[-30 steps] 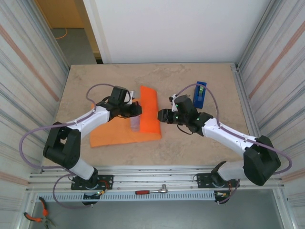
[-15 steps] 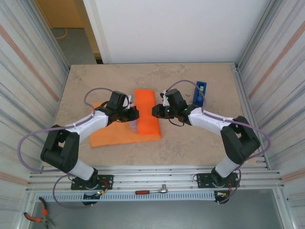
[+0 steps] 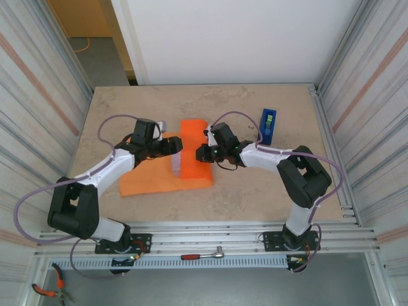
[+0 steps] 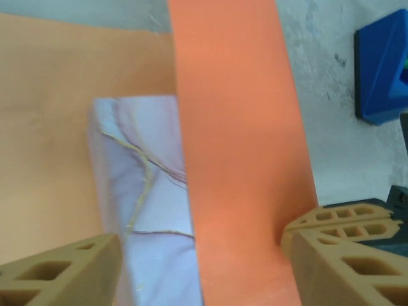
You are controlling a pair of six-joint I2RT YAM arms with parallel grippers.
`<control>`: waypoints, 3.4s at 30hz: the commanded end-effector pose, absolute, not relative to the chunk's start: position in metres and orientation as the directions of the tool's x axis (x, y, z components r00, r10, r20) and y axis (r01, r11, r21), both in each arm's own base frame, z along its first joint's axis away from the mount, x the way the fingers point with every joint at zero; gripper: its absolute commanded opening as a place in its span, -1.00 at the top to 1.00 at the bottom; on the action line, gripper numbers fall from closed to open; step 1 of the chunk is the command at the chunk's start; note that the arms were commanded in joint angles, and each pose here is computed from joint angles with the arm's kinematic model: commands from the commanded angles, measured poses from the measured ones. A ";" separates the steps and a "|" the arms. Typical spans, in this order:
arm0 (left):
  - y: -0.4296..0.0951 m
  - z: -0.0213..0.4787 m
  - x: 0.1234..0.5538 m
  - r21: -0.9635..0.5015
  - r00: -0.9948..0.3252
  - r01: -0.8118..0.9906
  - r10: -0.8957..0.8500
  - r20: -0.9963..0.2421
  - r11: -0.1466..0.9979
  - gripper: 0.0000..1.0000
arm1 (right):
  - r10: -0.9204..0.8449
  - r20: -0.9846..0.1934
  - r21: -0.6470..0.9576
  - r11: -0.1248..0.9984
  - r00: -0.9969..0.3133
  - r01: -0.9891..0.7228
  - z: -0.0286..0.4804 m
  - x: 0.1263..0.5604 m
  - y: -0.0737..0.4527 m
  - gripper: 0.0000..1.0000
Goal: Wrap the gift box in paper
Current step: First fold the wrapping paper around the gift box.
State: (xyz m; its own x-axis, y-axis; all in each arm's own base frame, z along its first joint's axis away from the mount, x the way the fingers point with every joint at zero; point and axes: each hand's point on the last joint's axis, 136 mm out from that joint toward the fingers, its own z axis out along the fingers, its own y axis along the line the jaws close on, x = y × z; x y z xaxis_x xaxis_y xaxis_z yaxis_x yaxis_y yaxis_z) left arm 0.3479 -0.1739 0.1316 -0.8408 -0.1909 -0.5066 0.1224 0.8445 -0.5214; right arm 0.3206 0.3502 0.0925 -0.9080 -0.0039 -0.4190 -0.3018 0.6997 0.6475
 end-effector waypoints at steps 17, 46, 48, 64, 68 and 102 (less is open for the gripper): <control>-0.182 0.105 0.377 -0.535 -0.881 0.079 -0.192 -0.432 0.841 -0.90 | -0.038 -0.339 0.632 0.731 -0.940 -0.258 0.057 0.302 0.344 0.91; -0.205 0.056 0.329 -0.493 -0.933 0.106 -0.084 -0.349 0.864 -0.50 | 0.076 -0.626 0.422 0.870 -0.776 -0.255 0.157 0.311 0.271 0.22; -0.205 0.058 0.328 -0.496 -0.933 0.106 -0.087 -0.350 0.862 -0.49 | 0.089 -0.641 0.410 0.879 -0.762 -0.242 0.157 0.312 0.266 0.21; -0.206 0.058 0.324 -0.519 -0.928 0.106 -0.103 -0.357 0.848 -0.05 | 0.152 -0.534 0.568 0.793 -0.832 -0.220 0.138 0.314 0.267 0.59; -0.213 0.058 0.330 -0.528 -0.930 0.103 -0.107 -0.351 0.843 -0.02 | 0.121 -0.501 0.578 0.783 -0.857 -0.228 0.131 0.313 0.274 0.68; -0.214 0.042 0.320 -0.458 -0.927 0.030 -0.146 -0.344 0.888 0.01 | 0.134 -0.420 0.668 0.715 -0.898 -0.206 0.121 0.340 0.274 0.52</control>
